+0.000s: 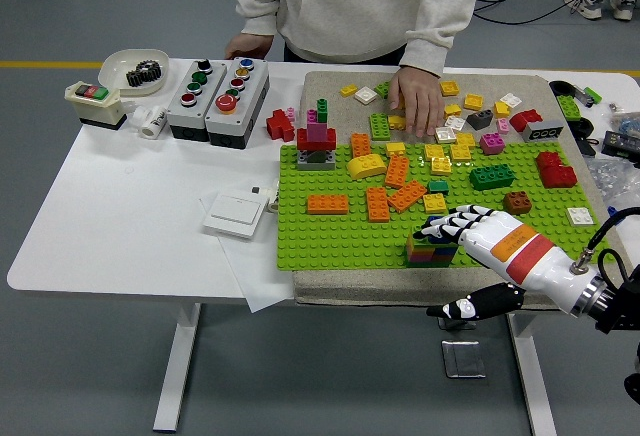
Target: Pick up the brick,pile it on top of brick,press brick,pick up the brick,pile it on top of brick,press brick
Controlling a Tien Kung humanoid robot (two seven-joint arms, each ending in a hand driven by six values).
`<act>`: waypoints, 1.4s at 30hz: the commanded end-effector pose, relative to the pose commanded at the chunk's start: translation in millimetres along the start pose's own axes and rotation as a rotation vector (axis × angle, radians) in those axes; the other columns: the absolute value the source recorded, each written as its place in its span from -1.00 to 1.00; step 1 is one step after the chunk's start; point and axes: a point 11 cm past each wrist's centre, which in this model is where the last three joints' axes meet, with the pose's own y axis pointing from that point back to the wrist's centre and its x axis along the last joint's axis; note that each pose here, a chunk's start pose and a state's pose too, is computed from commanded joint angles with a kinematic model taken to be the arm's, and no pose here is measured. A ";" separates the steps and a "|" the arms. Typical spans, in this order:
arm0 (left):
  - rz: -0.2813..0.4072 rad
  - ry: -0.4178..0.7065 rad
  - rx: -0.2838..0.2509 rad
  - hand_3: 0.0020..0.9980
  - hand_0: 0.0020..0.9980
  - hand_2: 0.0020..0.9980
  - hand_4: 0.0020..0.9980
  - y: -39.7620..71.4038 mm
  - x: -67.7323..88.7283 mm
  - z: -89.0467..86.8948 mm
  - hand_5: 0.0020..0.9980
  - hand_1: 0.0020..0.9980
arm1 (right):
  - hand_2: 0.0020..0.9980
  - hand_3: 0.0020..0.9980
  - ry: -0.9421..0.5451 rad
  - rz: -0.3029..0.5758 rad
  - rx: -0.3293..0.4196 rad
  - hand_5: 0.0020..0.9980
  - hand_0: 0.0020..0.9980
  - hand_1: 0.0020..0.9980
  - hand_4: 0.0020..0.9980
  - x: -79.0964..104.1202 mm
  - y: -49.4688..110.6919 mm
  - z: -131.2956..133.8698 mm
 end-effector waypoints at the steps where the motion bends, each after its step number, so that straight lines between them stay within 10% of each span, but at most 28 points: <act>1: 0.000 0.001 0.000 0.19 0.35 0.47 0.37 0.0 0.0 0.1 0.33 0.44 | 0.63 0.64 0.000 -0.003 -0.001 0.48 0.75 0.57 1.00 -0.8 -0.1 0.3; 42: 0.001 0.002 0.001 0.19 0.35 0.47 0.37 0.0 0.8 0.2 0.33 0.45 | 0.63 0.64 0.017 0.032 0.007 0.47 0.76 0.57 1.00 10.6 -3.0 -4.3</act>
